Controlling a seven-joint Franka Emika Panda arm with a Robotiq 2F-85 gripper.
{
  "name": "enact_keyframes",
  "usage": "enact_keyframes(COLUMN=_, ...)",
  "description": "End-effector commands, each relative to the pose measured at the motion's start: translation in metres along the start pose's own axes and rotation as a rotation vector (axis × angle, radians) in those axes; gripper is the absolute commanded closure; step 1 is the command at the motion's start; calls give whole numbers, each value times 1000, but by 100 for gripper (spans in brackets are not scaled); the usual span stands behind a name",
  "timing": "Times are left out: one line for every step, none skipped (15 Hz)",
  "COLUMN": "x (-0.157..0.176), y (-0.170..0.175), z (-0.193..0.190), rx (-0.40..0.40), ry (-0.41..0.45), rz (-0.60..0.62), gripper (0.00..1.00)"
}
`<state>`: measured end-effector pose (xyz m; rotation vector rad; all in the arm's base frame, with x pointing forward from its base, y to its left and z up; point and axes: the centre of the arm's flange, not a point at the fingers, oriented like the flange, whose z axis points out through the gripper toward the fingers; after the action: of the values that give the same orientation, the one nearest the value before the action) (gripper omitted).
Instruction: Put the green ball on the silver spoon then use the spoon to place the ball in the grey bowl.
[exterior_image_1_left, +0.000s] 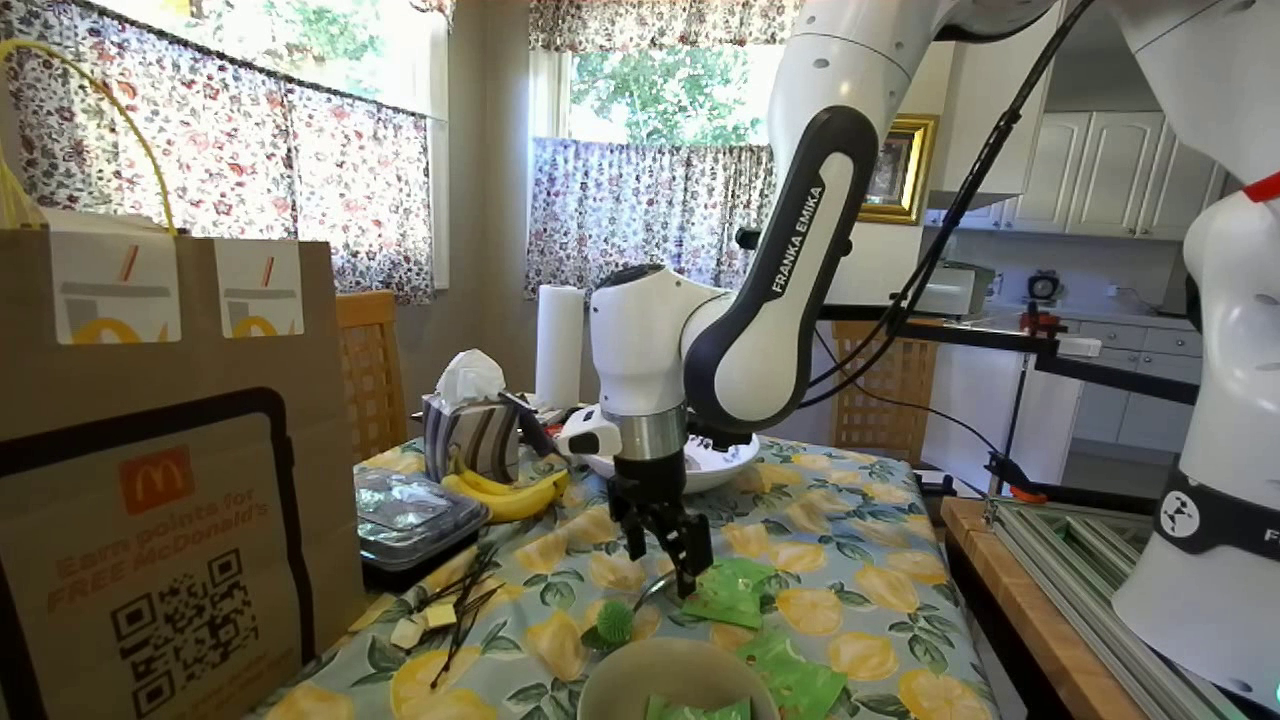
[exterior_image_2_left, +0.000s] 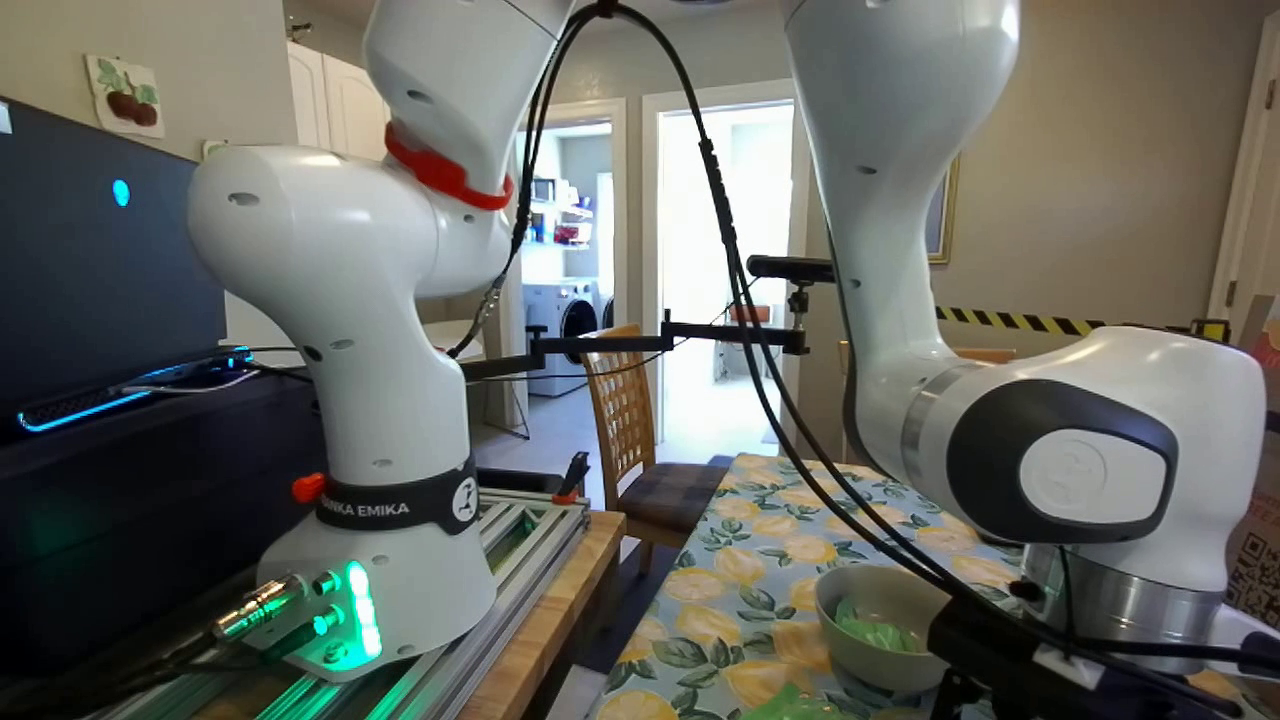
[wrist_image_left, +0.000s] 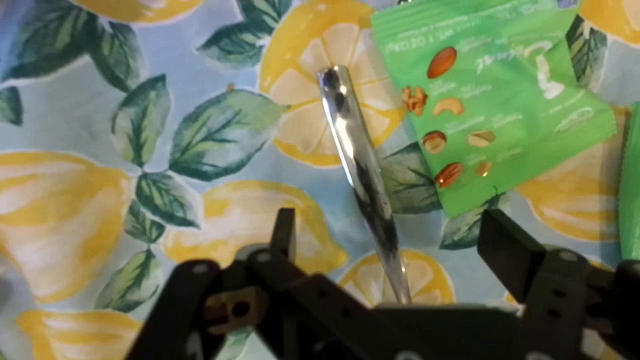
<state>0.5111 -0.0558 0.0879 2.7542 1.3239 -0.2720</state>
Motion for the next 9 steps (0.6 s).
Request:
enact_keyframes(x=-5, y=-5, z=6, rx=-8, ry=-5, rz=-22, gripper=38)
enact_keyframes(x=-5, y=-5, z=6, rx=-6, ry=-3, rz=-17, gripper=48)
enact_keyframes(x=-6, y=-4, z=7, rx=-7, ry=-1, rz=-16, gripper=55)
enact_keyframes(x=-6, y=-4, z=7, rx=-9, ry=1, rz=-12, gripper=64)
enact_keyframes(x=-6, y=-4, z=8, rx=-9, ry=2, rz=-14, gripper=70)
enact_keyframes(x=-7, y=-4, z=8, rx=-7, ry=4, rz=-12, gripper=77)
enact_keyframes(x=-6, y=-4, z=9, rx=-7, ry=6, rz=-10, gripper=86)
enact_keyframes(x=-6, y=-4, z=9, rx=-8, ry=7, rz=-9, gripper=92)
enact_keyframes(x=-6, y=-3, z=9, rx=-10, ry=10, rz=-9, gripper=99)
